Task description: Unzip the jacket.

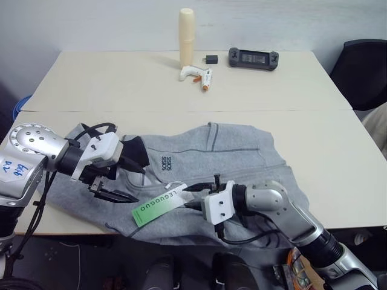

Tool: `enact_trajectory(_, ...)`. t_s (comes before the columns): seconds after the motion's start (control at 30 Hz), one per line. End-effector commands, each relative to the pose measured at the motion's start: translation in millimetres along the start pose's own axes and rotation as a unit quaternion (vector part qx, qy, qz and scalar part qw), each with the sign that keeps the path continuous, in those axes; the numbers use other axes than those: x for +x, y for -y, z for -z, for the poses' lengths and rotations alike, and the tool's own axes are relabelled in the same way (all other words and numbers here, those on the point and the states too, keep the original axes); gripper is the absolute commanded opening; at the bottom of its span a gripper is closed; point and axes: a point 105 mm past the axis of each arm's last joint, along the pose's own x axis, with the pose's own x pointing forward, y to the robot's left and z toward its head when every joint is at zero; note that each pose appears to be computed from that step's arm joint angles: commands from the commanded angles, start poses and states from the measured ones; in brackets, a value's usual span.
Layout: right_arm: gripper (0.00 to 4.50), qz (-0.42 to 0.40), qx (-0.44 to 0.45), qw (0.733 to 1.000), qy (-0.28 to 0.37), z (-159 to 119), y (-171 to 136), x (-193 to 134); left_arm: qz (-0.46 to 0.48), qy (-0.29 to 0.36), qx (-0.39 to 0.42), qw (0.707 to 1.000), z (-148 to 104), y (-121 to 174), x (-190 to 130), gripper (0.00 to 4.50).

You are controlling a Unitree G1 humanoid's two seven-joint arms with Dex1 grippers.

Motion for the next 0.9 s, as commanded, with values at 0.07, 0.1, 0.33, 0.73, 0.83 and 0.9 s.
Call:
enact_trajectory(0.07, 2.79, 0.030, -0.030, 0.999, -0.011, -5.4, 10.0, -17.5, -0.009, -0.001, 0.021, 1.000, -7.4, -3.6, -3.2, 3.89)
enact_trajectory(0.1, 2.79, 0.034, -0.030, 0.999, -0.012, -6.4, 10.9, -22.1, -0.008, -0.001, 0.022, 1.000, -7.7, -4.2, -3.1, 3.89)
enact_trajectory(0.33, 2.79, 0.062, -0.029, 0.998, 0.014, -19.4, 10.6, -11.2, 0.001, -0.002, 0.033, 0.999, -8.4, -6.9, 2.5, 3.89)
enact_trajectory(0.73, 2.79, 0.051, -0.063, 0.996, 0.047, -26.0, 8.1, 25.6, -0.001, -0.005, 0.041, 0.999, -12.0, -13.1, 0.2, 3.89)
enact_trajectory(0.83, 2.79, 0.049, -0.070, 0.995, 0.049, -25.1, 7.9, 29.1, -0.002, -0.006, 0.041, 0.999, -12.1, -13.0, -0.4, 3.89)
enact_trajectory(0.9, 2.79, 0.045, -0.075, 0.995, 0.048, -24.2, 5.9, 29.9, -0.002, -0.006, 0.041, 0.999, -11.8, -12.6, -0.4, 3.89)
